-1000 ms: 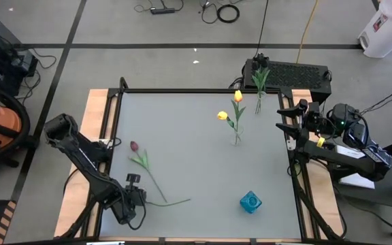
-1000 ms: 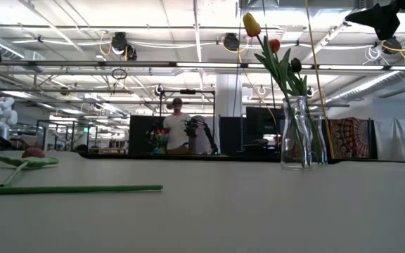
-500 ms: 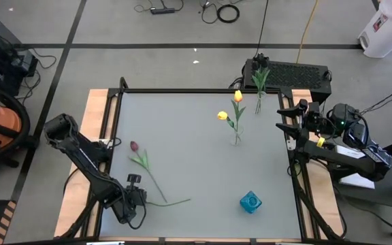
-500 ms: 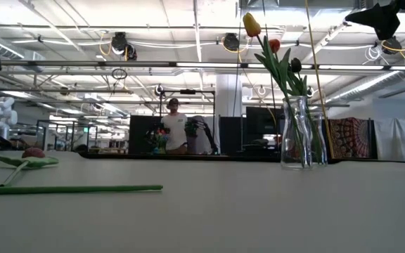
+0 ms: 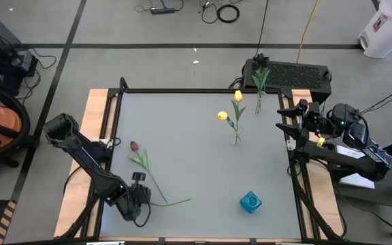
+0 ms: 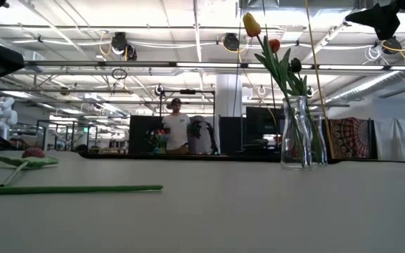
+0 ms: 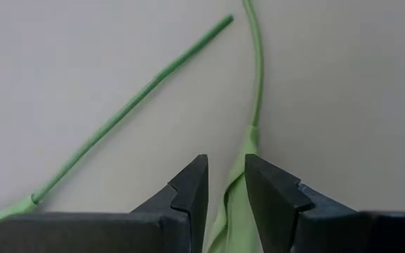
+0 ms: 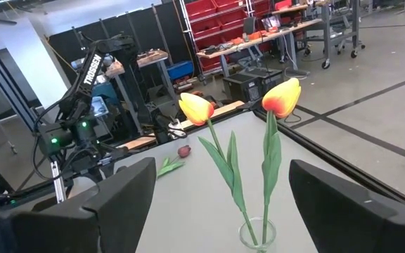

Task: Sort flowers into vase by color
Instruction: Put the black tulip into the top transparent vase

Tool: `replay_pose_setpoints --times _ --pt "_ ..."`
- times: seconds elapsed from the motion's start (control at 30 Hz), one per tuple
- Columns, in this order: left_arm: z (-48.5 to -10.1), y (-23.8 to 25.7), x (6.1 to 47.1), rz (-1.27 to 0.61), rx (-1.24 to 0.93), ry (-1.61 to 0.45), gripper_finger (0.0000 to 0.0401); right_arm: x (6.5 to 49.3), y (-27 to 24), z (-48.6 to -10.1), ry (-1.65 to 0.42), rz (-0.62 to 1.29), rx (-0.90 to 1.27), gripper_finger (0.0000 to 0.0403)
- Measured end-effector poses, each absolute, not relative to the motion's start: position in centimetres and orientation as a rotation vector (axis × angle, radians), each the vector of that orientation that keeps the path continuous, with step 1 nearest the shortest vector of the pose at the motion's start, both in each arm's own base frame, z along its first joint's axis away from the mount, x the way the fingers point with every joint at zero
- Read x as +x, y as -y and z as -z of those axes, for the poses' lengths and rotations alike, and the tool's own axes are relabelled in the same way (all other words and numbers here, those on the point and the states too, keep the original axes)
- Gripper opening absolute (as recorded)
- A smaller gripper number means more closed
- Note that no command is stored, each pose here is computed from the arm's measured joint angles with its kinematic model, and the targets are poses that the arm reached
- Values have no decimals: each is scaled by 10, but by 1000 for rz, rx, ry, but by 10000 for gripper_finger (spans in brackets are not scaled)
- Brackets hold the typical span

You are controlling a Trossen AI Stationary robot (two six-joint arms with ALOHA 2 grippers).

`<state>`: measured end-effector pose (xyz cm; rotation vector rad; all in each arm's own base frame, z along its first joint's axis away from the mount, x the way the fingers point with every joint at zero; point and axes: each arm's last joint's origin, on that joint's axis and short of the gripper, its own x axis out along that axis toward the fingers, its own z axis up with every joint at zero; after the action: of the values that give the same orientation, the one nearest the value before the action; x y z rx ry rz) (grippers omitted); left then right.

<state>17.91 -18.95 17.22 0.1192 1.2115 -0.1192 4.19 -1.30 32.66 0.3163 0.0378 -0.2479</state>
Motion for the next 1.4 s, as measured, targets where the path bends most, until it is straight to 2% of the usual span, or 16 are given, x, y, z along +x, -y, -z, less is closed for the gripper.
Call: replay_pose_setpoints --times 0.27,0.47,0.8,1.1,1.4 --pt "-173 194 182 161 77 -1196 102 42 13 -327 -38 248 317 318" --pt "-173 190 186 155 133 -1171 102 42 13 -327 -38 248 316 318" --pt "-175 191 191 140 28 -1150 102 42 13 -327 -38 248 316 318" --pt "-155 197 189 -48 -119 -1223 102 42 13 -327 -38 248 316 318" --pt "-145 196 185 -12 -6 -1313 102 42 13 -327 -38 248 316 318"
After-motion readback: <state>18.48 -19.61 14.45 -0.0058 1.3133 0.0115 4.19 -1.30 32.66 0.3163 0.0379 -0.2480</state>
